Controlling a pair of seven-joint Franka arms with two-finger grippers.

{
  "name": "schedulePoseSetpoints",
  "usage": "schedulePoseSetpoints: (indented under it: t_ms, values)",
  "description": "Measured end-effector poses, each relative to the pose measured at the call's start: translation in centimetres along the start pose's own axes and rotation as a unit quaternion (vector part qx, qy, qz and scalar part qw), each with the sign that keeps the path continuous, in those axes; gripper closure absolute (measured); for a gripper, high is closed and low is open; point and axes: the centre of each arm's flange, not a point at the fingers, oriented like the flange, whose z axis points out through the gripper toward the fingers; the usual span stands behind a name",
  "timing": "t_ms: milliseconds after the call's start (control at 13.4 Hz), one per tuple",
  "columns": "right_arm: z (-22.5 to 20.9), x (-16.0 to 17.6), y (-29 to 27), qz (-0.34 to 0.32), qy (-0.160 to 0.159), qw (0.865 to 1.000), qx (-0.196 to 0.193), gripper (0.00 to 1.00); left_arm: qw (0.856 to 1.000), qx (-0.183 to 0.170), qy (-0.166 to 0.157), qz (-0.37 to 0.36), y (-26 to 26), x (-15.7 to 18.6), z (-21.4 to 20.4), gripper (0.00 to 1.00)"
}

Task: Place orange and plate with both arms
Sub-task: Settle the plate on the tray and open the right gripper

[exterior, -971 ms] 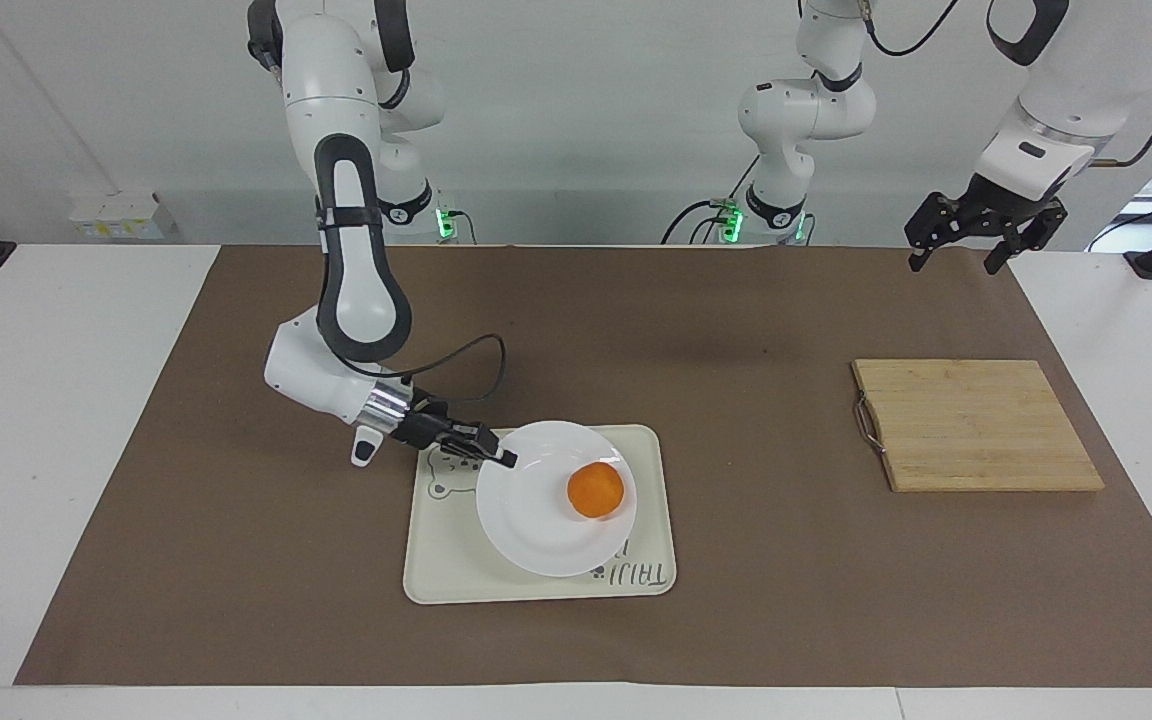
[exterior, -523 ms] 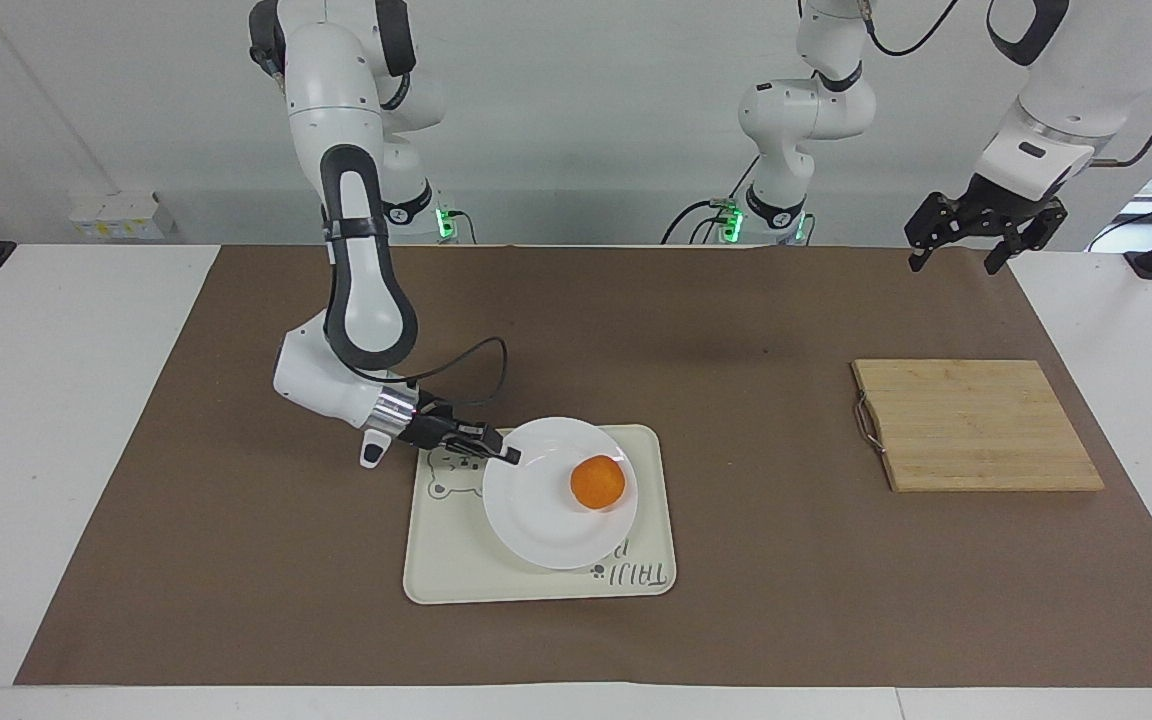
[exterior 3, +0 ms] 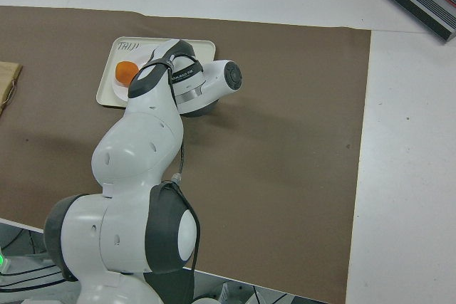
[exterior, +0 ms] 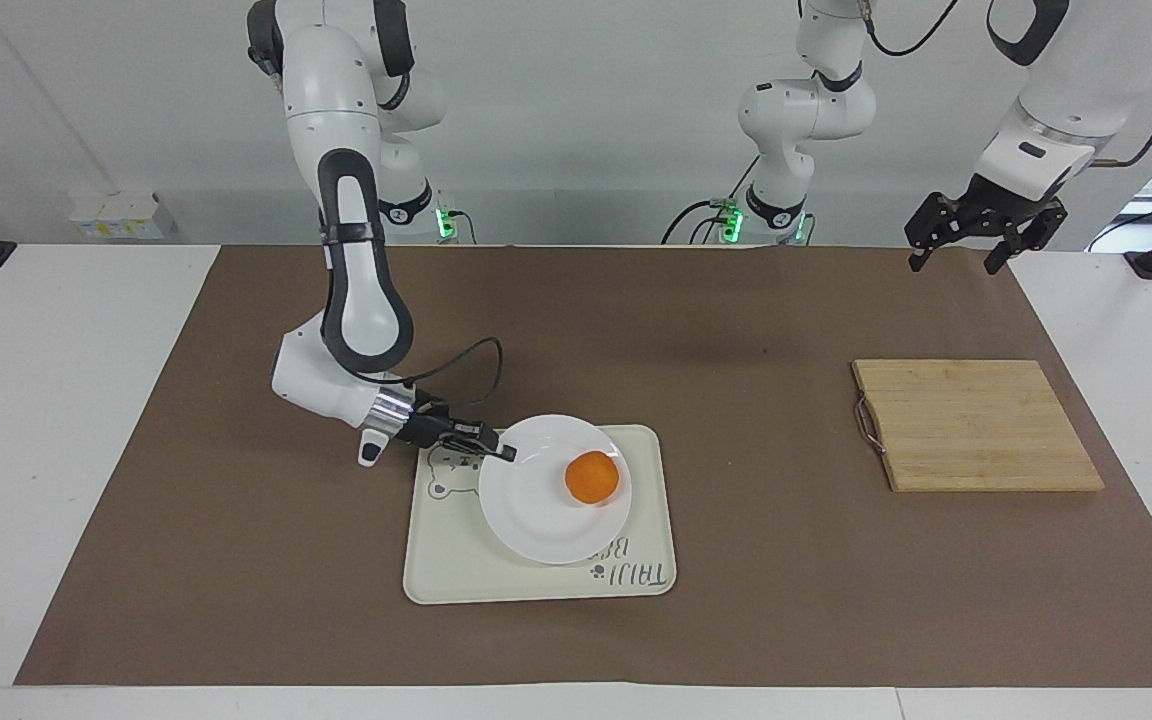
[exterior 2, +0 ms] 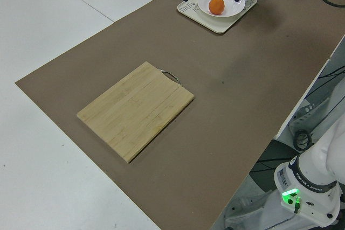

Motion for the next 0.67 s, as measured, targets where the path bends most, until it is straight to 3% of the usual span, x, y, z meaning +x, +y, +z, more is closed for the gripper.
schedulePoseSetpoints:
  t_ms: [523,672]
  values:
    - [-1.8,0.6,0.4,-0.003,0.002,1.000,-0.003,0.25,1.000,0.000,0.000,0.000,0.0,0.0,0.0,0.00]
    - [-2.9,0.8,0.1,-0.011,-0.002,1.000,-0.021,0.03,1.000,0.000,0.000,0.000,0.0,0.0,0.0,0.00]
